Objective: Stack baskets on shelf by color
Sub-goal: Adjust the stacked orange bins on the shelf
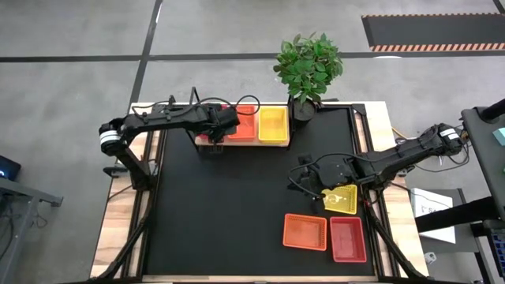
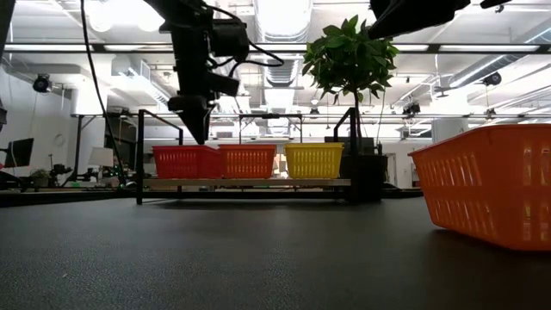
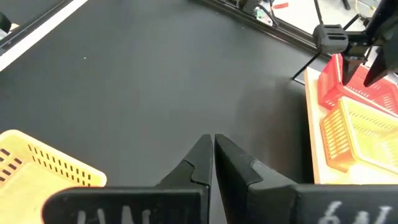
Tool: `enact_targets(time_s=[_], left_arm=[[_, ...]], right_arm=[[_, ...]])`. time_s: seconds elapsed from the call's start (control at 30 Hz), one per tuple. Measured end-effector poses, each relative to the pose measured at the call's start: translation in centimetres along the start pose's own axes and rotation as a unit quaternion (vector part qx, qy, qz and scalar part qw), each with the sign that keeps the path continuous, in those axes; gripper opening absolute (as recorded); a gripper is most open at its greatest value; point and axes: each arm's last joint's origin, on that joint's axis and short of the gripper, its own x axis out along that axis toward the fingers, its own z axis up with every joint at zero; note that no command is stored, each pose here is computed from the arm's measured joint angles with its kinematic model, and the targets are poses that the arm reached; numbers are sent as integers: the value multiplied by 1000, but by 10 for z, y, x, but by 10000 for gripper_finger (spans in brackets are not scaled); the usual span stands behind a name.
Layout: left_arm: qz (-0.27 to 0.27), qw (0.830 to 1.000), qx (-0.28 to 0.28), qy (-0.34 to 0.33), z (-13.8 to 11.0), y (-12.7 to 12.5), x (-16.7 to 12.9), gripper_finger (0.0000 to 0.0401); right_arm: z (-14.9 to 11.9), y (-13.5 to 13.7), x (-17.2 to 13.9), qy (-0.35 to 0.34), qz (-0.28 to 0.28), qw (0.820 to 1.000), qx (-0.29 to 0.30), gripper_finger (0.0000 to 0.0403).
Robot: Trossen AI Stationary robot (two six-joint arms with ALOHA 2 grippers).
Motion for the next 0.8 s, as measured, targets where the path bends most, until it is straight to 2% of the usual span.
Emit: enact_targets(time_s=[0.23, 0.53, 0.63, 0.73, 0.8], left_arm=[[2, 1000, -27, -6, 1, 1, 0, 141], [5, 999, -29, -12, 2, 2, -6, 141], [0, 998, -34, -43, 3, 4, -20, 141], [-38, 995, -27, -90, 8, -2, -28, 137], [-54, 993, -8, -108, 11, -11, -28, 120]], right_arm=[[0, 0, 0, 0, 0, 1000, 0, 9], [0, 0, 0, 0, 0, 1000, 0, 9], [0, 0, 0, 0, 0, 1000, 0, 9], [0, 0, 0, -1, -1, 1000, 0, 9], [0, 0, 0, -1, -1, 1000, -1, 9]])
